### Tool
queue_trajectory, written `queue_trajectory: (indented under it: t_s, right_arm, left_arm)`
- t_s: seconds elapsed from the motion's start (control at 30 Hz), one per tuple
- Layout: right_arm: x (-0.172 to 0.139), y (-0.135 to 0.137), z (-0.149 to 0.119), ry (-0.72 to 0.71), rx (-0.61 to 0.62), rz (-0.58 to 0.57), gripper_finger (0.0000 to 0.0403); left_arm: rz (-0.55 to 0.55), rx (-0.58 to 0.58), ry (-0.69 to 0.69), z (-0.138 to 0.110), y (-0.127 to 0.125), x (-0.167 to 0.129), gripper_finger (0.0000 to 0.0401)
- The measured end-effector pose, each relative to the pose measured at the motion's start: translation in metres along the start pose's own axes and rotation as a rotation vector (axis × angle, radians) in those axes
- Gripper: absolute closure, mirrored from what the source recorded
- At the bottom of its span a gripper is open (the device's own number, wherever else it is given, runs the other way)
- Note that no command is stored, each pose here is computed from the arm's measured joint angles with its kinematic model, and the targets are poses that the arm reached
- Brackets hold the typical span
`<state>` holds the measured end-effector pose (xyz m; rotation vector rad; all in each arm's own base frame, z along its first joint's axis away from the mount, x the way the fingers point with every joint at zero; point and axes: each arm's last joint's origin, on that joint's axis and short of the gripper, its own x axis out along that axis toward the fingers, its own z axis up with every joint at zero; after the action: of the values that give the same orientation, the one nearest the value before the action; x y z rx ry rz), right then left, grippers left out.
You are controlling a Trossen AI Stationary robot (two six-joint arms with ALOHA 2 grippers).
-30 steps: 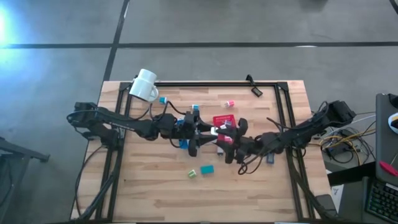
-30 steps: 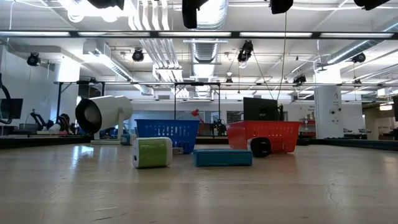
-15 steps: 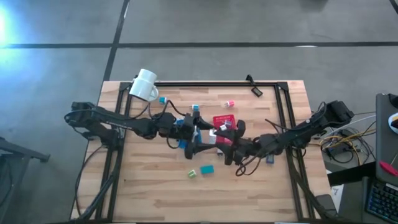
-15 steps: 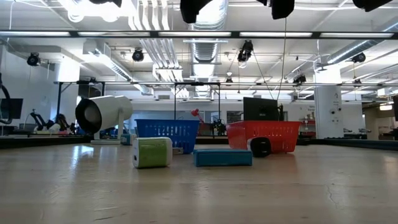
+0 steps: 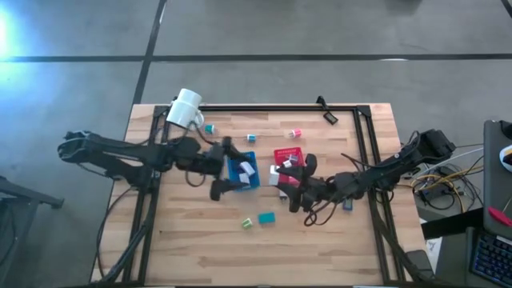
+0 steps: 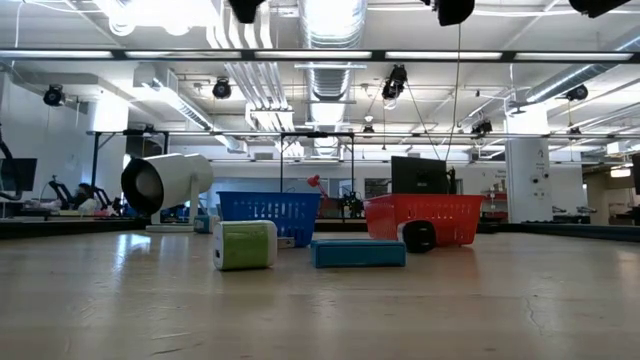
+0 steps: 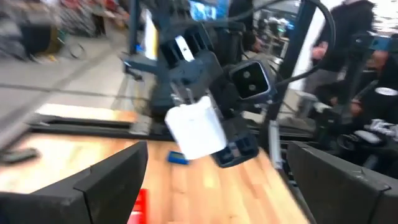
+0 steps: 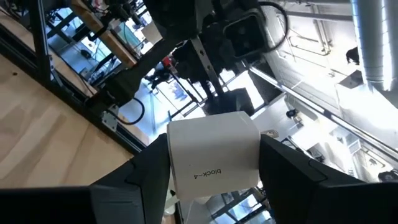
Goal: Pick & Place Office items
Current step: Put the white charger adapter into the red bin
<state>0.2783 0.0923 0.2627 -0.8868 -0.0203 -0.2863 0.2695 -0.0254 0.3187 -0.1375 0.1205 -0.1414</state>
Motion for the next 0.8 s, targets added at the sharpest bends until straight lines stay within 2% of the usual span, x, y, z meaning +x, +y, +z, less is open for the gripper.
queue_trajectory:
  t_s: [0.13,0.27,0.37,0.47,0.63,0.8]
  right_arm:
    - [0.0,0.0,-0.001,0.02,0.006,-0.014,0.0205]
    - [0.0,-0.001,-0.002,0.057,0.016,-0.038,0.0206]
    - [0.0,-0.001,-0.003,0.067,0.078,-0.035,0.0206]
    - [0.002,-0.001,-0.006,0.078,0.104,-0.034,0.0206]
    - [0.004,0.003,-0.018,0.169,0.159,-0.002,0.0206]
    - [0.0,0.012,-0.028,0.296,0.23,0.004,0.0206]
  left_arm:
    - [0.153,0.079,-0.074,-0.014,0.005,-0.03,0.0012]
    - [0.358,0.136,-0.183,-0.041,0.013,-0.059,0.0012]
    - [0.446,0.194,-0.22,-0.066,0.017,-0.078,0.0012]
    - [0.493,0.201,-0.223,-0.091,0.021,-0.092,0.0014]
    - [0.5,0.216,-0.179,-0.127,0.026,-0.107,0.0014]
    - [0.507,0.233,-0.167,-0.14,0.027,-0.113,0.0014]
